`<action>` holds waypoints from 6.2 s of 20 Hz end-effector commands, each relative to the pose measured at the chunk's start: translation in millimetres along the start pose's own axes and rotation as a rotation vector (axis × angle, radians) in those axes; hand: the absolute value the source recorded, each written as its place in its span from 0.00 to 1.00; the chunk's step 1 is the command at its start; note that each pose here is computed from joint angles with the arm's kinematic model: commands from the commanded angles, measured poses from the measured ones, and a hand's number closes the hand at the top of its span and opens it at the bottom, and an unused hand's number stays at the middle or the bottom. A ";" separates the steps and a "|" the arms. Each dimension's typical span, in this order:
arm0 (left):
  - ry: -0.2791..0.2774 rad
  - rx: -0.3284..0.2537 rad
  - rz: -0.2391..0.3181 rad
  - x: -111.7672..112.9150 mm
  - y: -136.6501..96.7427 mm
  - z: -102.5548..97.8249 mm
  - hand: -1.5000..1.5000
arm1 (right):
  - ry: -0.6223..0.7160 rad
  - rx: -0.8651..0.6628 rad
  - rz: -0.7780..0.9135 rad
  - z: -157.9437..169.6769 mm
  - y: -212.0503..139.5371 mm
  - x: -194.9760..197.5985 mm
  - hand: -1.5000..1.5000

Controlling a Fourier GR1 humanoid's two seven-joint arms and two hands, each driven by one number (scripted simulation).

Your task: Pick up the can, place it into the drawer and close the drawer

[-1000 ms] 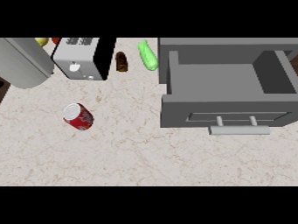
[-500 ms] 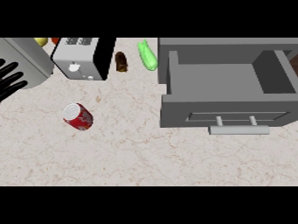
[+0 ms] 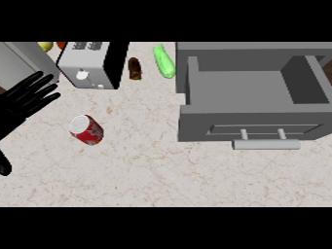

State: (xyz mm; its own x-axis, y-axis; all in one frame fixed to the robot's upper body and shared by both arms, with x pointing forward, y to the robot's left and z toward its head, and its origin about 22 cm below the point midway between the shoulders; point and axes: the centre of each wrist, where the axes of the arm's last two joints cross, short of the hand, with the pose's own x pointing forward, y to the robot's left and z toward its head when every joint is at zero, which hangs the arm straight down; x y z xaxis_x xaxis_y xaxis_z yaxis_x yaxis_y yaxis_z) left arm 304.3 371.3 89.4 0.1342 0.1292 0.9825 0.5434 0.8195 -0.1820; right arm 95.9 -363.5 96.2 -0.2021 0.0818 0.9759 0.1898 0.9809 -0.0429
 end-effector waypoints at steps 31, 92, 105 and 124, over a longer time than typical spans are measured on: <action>0.068 0.175 -0.064 -143.1 44.8 -9.3 0.00 | -0.009 0.040 -0.024 3.6 -10.9 -1.9 0.00; -0.285 0.501 0.059 -48.0 -117.3 -161.3 1.00 | -0.005 -0.042 -0.044 38.4 -11.3 31.4 0.00; -0.303 0.509 -0.003 26.3 -192.2 -187.9 1.00 | 0.003 0.001 -0.039 30.9 -4.8 36.7 0.00; -0.299 0.503 -0.054 90.8 -246.5 -273.9 1.00 | -0.014 -0.007 -0.058 11.4 -9.7 34.4 0.00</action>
State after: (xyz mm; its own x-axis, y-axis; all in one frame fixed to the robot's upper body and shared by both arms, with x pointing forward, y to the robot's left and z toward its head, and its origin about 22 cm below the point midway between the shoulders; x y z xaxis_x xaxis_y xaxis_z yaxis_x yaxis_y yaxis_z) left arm 400.8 39.3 203.4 -0.1647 0.1842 0.9690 0.0775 0.9818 -0.1734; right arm 72.1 -364.0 117.9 -0.2175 0.0257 0.9757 0.1761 0.9843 0.0133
